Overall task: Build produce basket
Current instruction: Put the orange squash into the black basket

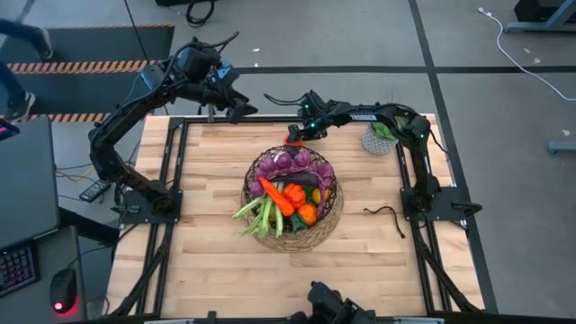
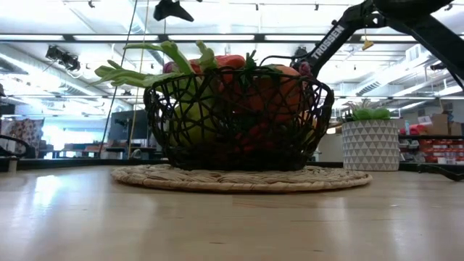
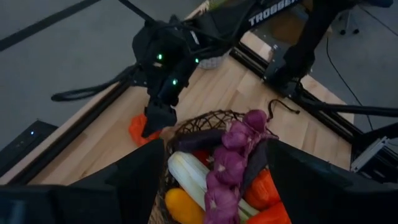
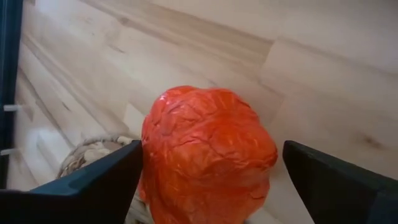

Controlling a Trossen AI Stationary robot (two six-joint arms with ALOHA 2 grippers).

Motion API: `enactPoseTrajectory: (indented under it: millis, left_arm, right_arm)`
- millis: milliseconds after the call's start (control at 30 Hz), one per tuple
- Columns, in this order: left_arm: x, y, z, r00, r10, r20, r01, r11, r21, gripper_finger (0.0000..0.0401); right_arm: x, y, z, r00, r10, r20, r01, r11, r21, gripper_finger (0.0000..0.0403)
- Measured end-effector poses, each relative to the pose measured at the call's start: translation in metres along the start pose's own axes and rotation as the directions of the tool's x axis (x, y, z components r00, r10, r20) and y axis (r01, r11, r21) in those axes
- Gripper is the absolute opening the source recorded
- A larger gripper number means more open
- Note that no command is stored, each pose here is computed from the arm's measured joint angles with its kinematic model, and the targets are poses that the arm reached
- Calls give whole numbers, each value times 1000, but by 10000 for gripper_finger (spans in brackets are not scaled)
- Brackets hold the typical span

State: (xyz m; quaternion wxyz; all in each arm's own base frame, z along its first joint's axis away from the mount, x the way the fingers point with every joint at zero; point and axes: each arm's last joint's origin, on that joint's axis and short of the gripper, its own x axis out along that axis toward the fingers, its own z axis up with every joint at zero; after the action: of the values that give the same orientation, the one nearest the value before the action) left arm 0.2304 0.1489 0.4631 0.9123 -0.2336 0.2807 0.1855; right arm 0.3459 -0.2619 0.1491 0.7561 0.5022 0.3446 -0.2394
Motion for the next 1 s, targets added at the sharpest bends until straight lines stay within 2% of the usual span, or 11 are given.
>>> enactPoseTrajectory:
  millis: [233, 500, 633, 800, 1000]
  left_arm:
    - [1, -5, -2, 1000, -9, -16, 10, 1000, 6, 286]
    - [2, -6, -2, 1000, -8, -16, 8, 1000, -4, 286]
    - [2, -6, -2, 1000, -7, -16, 7, 1000, -8, 286]
    - [2, -6, -2, 1000, -8, -16, 7, 1000, -8, 286]
    - [2, -6, -2, 1000, -1, -15, 1, 1000, 0, 286]
  right_arm:
    - [-1, -1, 2, 1000, -15, 19, 15, 1000, 1, 359]
    - [-2, -1, 3, 1000, 2, 19, -2, 1000, -2, 286]
    - [-7, -1, 5, 1000, 26, 15, -26, 1000, 0, 278]
    - [-31, 8, 12, 996, 68, 63, -67, 998, -15, 281]
    - [-75, 29, 18, 978, 154, 137, -150, 988, -38, 280]
